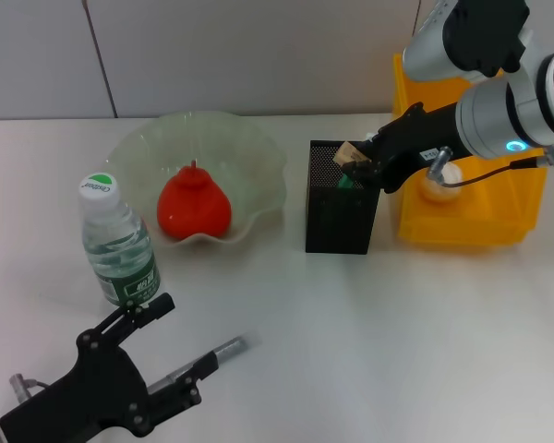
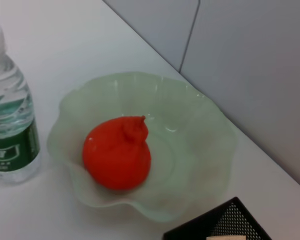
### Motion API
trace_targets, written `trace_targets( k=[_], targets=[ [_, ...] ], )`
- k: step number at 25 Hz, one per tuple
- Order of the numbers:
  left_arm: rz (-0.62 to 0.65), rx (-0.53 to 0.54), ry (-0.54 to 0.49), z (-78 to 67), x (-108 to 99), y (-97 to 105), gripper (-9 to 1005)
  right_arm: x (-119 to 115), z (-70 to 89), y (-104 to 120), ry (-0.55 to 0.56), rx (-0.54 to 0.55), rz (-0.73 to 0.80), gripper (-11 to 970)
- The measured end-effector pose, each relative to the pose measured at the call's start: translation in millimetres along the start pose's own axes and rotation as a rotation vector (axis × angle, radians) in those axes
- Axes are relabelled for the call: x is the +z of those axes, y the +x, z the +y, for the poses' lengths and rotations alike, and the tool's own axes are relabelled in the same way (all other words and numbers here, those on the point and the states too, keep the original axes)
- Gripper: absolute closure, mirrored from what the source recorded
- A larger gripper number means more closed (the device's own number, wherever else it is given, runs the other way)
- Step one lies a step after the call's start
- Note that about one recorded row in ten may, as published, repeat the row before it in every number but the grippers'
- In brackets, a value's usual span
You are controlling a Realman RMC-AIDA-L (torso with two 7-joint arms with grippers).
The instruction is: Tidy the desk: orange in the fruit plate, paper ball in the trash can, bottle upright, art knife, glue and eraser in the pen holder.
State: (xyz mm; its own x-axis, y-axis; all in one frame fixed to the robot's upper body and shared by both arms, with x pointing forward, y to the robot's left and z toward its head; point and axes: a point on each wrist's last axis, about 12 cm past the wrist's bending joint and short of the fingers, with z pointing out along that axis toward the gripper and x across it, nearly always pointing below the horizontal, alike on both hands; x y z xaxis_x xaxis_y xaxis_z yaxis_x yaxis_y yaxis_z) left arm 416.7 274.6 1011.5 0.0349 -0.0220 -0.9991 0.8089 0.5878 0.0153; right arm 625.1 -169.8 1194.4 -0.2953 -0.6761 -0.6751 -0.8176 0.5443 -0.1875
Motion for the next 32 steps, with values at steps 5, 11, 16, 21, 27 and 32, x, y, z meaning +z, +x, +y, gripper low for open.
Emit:
trace_targets(
  k=[5,11,16,21,27,32],
  targets=[
    [-0.004,-0.001,0.008,2.4,2.8,-1.5,170,4.0,-1.7,1.3,0.007,0.007,0.001,656],
    [-0.005,0.002,0.035,5.1,8.1,-3.6,170,4.8,-3.9,0.5,0.026,0.002,-0.01,650],
    [-0.002,0.001,0.047,5.5,10.9,-3.7,169,9.3,-5.4,3.7,0.032,0.011,-0.007,645],
    [-0.005,0.001,0.051,5.3,11.4,-4.1,170,12.7,-3.4,4.4,0.025,0.007,0.001,640],
    [-0.006,-0.002,0.051,5.2,11.4,-4.2,169,9.0,-2.9,4.2,0.023,0.016,-0.01,634],
    [-0.005,-0.01,0.051,5.3,11.4,-4.2,170,6.1,-1.8,5.8,0.027,0.016,-0.016,528]
  ],
)
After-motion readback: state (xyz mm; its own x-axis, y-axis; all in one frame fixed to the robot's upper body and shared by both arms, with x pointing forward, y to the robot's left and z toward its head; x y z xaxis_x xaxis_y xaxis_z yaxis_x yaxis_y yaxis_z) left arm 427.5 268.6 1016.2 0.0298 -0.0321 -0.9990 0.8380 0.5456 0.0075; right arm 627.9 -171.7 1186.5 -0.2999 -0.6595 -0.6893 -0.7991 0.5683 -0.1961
